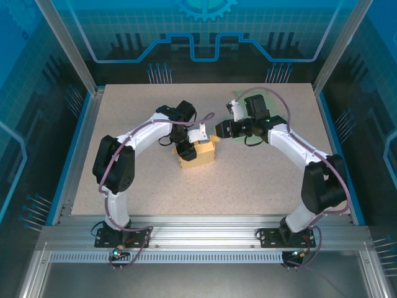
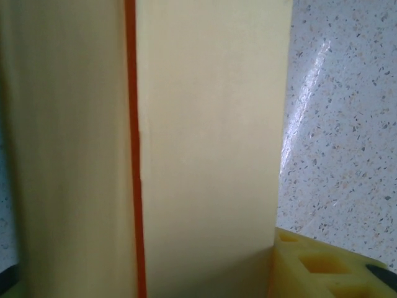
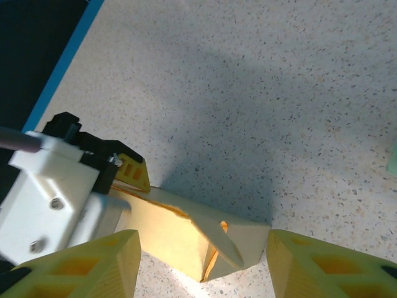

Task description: Fold the paper box

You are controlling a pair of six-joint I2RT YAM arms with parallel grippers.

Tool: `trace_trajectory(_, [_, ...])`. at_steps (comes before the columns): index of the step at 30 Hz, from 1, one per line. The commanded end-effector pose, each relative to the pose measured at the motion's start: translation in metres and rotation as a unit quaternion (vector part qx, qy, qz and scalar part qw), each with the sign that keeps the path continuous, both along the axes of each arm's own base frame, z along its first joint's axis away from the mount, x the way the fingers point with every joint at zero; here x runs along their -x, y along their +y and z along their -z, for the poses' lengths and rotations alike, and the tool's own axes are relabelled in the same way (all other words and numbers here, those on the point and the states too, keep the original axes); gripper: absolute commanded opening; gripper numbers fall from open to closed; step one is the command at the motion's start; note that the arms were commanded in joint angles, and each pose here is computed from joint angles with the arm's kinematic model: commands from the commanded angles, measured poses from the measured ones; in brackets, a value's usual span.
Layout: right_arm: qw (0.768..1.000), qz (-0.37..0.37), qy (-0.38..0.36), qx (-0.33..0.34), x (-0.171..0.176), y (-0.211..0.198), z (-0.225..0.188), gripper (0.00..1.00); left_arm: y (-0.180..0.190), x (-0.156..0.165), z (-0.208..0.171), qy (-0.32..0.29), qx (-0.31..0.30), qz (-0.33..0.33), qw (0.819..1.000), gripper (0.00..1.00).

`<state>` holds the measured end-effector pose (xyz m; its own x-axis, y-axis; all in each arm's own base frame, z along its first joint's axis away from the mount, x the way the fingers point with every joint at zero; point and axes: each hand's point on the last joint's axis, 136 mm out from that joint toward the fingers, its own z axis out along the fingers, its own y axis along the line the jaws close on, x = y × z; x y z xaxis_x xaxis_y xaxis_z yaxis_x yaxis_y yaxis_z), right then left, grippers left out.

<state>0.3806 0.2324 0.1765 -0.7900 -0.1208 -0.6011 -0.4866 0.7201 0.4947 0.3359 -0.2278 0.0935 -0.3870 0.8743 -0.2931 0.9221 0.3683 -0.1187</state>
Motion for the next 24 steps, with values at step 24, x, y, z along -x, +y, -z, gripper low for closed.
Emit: trace_trajectory(24, [0.999, -0.046, 0.016, -0.004, -0.009, 0.033, 0.022, 0.37, 0.002, -0.014, -0.005, -0.048, 0.003, 0.000, 0.999, 0.56])
